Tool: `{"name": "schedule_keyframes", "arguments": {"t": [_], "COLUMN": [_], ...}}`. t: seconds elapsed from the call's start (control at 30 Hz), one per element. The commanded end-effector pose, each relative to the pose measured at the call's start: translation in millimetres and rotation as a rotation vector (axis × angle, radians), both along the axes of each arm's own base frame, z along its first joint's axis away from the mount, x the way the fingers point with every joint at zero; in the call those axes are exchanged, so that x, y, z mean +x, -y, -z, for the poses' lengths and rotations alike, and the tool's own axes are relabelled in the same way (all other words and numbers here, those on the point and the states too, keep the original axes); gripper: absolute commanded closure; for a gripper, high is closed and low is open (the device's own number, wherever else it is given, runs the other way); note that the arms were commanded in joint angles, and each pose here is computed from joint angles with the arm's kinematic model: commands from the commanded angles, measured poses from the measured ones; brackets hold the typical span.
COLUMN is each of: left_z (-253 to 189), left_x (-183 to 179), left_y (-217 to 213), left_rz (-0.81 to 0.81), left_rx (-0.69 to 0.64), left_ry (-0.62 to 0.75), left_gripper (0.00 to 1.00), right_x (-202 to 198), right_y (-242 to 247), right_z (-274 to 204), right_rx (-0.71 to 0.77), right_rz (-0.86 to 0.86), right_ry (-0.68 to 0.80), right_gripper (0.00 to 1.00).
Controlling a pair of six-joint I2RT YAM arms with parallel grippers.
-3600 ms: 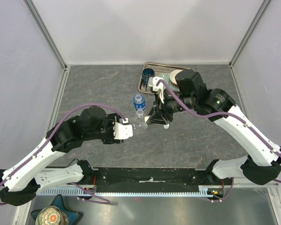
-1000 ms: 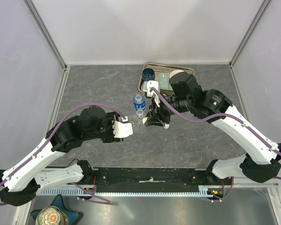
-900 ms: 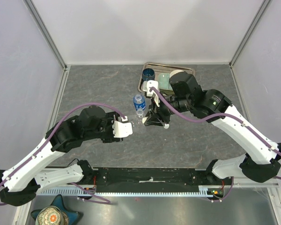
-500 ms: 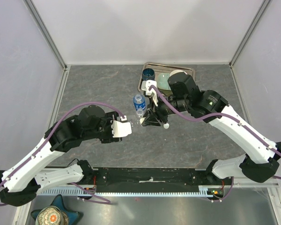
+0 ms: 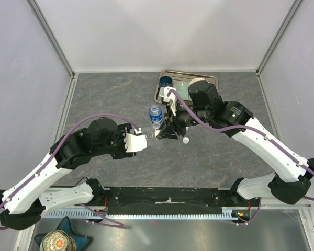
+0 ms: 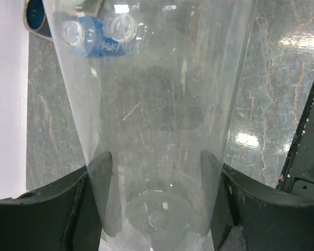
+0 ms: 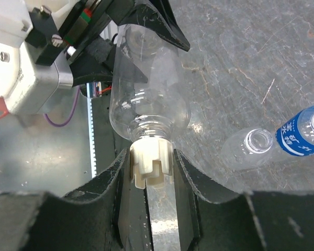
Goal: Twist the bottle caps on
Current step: Screw the bottle cap onto the plastic bottle.
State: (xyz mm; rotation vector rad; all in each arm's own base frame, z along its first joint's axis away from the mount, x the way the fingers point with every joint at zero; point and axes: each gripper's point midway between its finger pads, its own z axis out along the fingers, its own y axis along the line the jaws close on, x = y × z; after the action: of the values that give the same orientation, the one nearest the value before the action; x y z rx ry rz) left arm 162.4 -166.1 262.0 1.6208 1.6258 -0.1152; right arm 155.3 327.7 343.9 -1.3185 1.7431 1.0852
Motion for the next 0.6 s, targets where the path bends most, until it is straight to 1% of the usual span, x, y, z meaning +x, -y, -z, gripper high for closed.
{"name": "schedule_keyframes", "arguments": {"t": [0.0, 0.07, 0.1, 0.23, 0.33, 0.43, 0.57], "left_z": [-71.2, -73.9, -80.5, -88.5, -91.2, -94.0, -91.8], "left_x": [27.6, 30.3, 35.9, 40.1, 42.2, 43.8, 42.0], "left_y": [38.8, 41.2, 40.7, 40.8, 42.4, 43.4, 45.6], "left_rz": [-0.020, -0.021, -0.036, -0.049, -0.067, -0.087, -0.106], "left_rx": [-0.249, -0.248, -0.255, -0.280, -0.300, -0.329, -0.359], "left_ry": [0.183, 0.212, 0.257, 0.325, 0.331, 0.337, 0.303], "left_gripper": [0.77, 0.78, 0.79, 0.80, 0.80, 0.81, 0.82], "right_x": [-5.6, -1.9, 0.7, -4.7, 0.4, 4.7, 6.7], "right_y": [-24.6, -26.8, -28.2, -33.5, -34.1, -36.5, -39.6], "right_z": [-20.6, -18.1, -15.3, -16.6, -21.5, -23.8, -22.1], "right_rx": [0.115, 0.106, 0.096, 0.114, 0.136, 0.145, 0.138], "right_rz": [-0.035, -0.002, 0.013, 0.030, 0.078, 0.128, 0.162], "right_ry": [-0.061, -0.096, -0.115, -0.221, -0.230, -0.275, -0.341], "right_gripper": [1.00, 1.00, 1.00, 1.00, 1.00, 1.00, 1.00]}}
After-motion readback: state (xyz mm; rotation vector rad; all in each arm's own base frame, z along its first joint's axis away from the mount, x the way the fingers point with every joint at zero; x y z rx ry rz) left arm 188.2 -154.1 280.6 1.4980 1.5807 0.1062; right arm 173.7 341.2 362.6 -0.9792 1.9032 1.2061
